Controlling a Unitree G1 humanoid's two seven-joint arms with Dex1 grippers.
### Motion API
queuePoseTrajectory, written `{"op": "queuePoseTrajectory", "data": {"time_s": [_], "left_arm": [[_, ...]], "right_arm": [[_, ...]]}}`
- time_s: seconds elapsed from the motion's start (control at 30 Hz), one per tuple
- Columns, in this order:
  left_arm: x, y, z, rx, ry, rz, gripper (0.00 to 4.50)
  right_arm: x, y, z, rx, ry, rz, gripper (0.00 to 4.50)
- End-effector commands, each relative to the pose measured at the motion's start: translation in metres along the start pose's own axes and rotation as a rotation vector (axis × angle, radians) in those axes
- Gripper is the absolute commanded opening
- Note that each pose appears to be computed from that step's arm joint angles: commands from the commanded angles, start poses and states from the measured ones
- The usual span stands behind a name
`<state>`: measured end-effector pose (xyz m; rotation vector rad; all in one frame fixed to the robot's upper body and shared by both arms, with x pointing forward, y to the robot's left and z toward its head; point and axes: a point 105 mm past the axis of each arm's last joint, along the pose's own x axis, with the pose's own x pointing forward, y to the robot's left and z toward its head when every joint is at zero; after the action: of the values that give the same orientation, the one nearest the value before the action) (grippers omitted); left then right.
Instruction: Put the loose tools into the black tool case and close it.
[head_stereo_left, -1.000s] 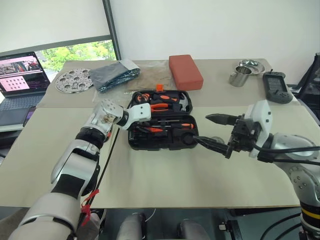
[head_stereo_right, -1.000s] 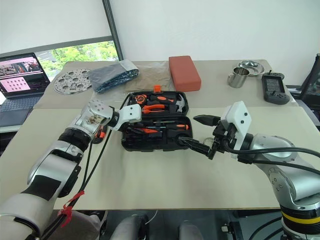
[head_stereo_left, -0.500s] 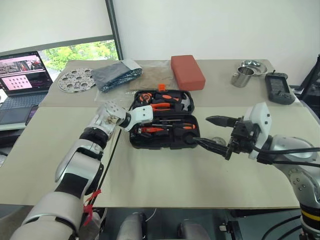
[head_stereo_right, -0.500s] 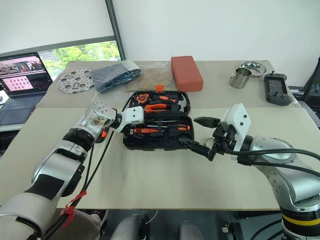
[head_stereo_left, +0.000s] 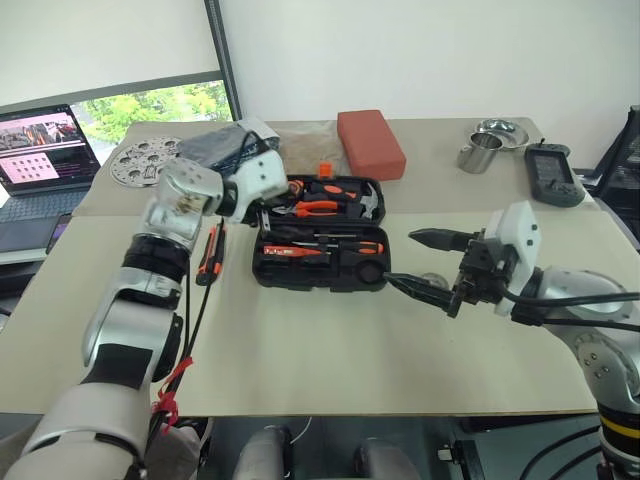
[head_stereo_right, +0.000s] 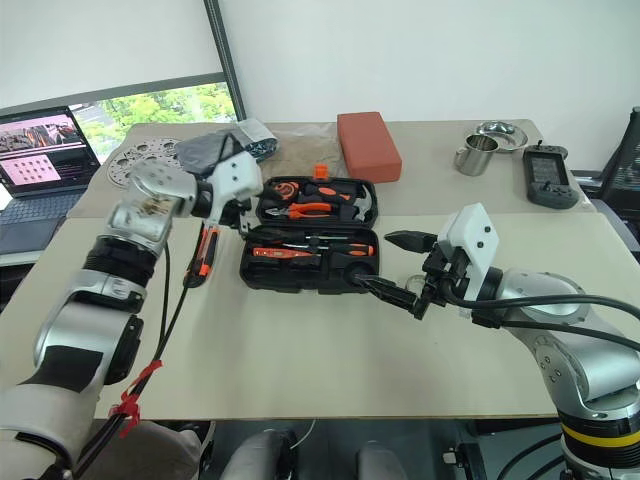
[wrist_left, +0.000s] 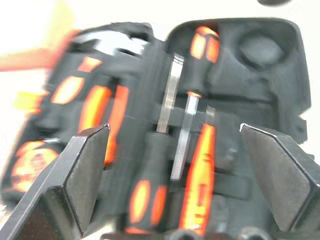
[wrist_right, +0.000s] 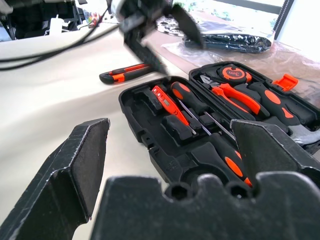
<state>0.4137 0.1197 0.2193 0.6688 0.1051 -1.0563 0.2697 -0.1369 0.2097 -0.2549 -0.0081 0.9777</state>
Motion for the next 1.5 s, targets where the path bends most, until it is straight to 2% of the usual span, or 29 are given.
{"op": "queuePoseTrajectory", "data": {"time_s": [0.03, 0.07, 0.17, 0.27, 0.33, 0.47, 0.7, 0.9, 1.07, 1.27, 1.5], "left_arm": [[0.002, -0.002, -0.002, -0.097, -0.104, 0.164, 3.22], [0.008, -0.009, -0.006, -0.145, -0.124, 0.203, 3.02], [0.021, -0.032, -0.014, -0.255, -0.183, 0.309, 1.94], [0.029, -0.047, -0.033, -0.362, -0.168, 0.446, 0.71], [0.033, -0.055, -0.042, -0.392, -0.14, 0.503, 0.06], [0.043, -0.065, -0.05, -0.361, -0.076, 0.608, 0.06], [0.052, -0.077, -0.055, -0.495, -0.031, 0.657, 0.06], [0.051, -0.07, -0.064, -0.583, -0.013, 0.726, 0.06], [0.048, -0.073, -0.083, -0.699, 0.045, 0.775, 0.06], [0.054, -0.09, -0.101, -0.751, 0.148, 0.705, 0.06], [0.063, -0.103, -0.115, -0.717, 0.269, 0.62, 0.06]], "right_arm": [[-0.001, 0.007, 0.01, -0.029, -0.036, 0.005, 4.5], [-0.001, 0.008, 0.009, -0.026, -0.036, 0.003, 4.5], [-0.002, 0.009, 0.008, -0.018, -0.037, -0.003, 4.5], [-0.002, 0.01, 0.008, -0.012, -0.036, -0.002, 4.5], [-0.003, 0.01, 0.008, -0.01, -0.034, -0.001, 4.5], [-0.002, 0.01, 0.007, -0.005, -0.029, 0.009, 4.5], [-0.002, 0.01, 0.008, -0.004, -0.019, 0.026, 4.5], [-0.002, 0.009, 0.008, -0.006, -0.009, 0.029, 4.5], [-0.002, 0.007, 0.008, -0.009, -0.007, 0.029, 4.5], [-0.003, 0.007, 0.009, -0.012, -0.006, 0.029, 4.5], [-0.002, 0.008, 0.008, -0.011, -0.007, 0.029, 4.5]]}}
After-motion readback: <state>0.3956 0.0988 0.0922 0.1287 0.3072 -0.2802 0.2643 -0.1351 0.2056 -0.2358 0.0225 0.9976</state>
